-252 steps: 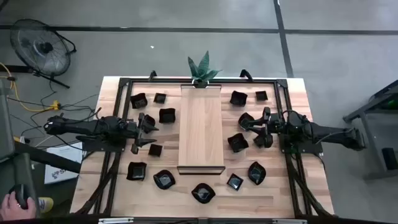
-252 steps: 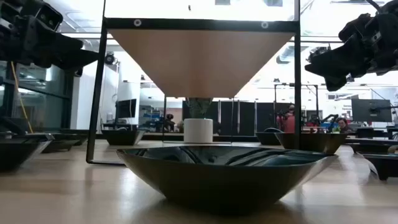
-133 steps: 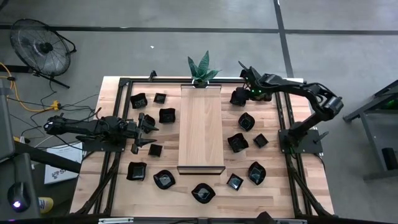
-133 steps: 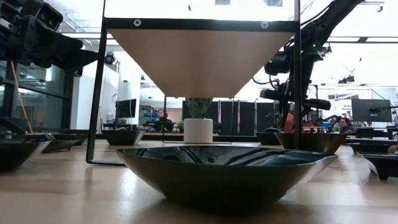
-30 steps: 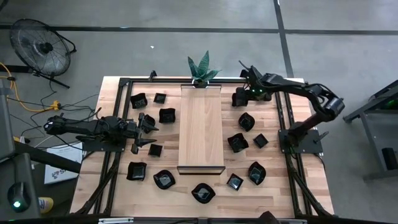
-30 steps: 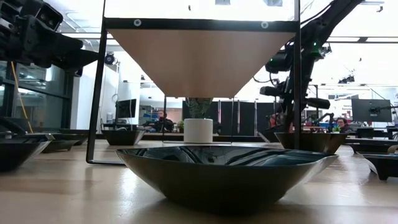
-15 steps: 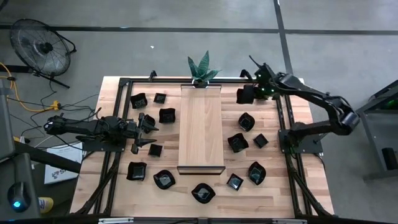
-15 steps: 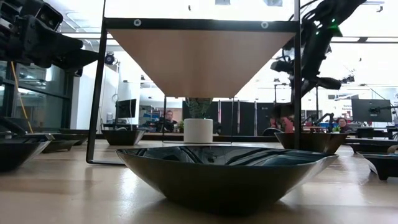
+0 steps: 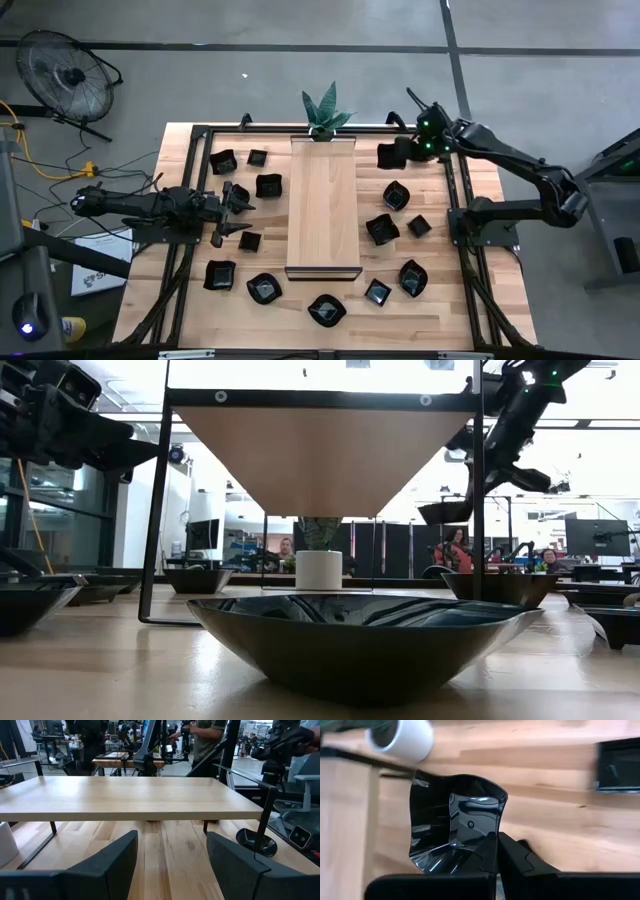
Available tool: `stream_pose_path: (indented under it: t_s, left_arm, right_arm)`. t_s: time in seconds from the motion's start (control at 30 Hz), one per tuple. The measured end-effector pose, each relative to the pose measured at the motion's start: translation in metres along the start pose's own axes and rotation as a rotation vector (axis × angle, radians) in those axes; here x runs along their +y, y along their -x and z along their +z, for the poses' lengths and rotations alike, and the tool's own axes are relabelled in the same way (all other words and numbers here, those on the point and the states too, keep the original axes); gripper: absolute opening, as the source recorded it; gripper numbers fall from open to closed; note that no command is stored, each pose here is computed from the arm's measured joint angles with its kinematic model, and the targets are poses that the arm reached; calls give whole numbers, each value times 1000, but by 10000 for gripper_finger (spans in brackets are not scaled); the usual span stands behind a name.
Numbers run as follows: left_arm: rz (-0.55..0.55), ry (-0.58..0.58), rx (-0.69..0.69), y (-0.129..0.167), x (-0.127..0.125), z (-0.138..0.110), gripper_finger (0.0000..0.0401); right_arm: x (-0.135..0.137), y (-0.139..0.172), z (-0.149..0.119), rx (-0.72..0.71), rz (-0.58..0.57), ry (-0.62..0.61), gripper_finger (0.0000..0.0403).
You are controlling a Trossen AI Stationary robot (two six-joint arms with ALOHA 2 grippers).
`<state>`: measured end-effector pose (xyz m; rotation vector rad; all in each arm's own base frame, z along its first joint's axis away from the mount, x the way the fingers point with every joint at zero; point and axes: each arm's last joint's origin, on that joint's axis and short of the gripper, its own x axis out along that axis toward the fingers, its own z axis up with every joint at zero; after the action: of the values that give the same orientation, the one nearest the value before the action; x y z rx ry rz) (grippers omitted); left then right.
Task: Pick & Place Mini shaped plates
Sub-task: Put the black distorted square plate on the shelf
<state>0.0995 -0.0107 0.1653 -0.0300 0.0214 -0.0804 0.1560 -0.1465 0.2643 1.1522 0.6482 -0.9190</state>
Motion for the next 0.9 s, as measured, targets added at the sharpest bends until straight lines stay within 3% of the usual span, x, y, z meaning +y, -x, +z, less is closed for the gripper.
stream_pose_path:
  t_s: [0.43, 0.7, 0.9]
  left_arm:
    - [0, 0, 0, 0, 0, 0, 234]
    - [-1, 0, 0, 0, 0, 0, 234]
    - [0, 0, 0, 0, 0, 0, 234]
  right_arm:
    - [24, 1, -9, 8, 131, 24, 0]
    - [59, 35, -3, -58, 225, 67, 0]
    - [83, 52, 4, -66, 197, 74, 0]
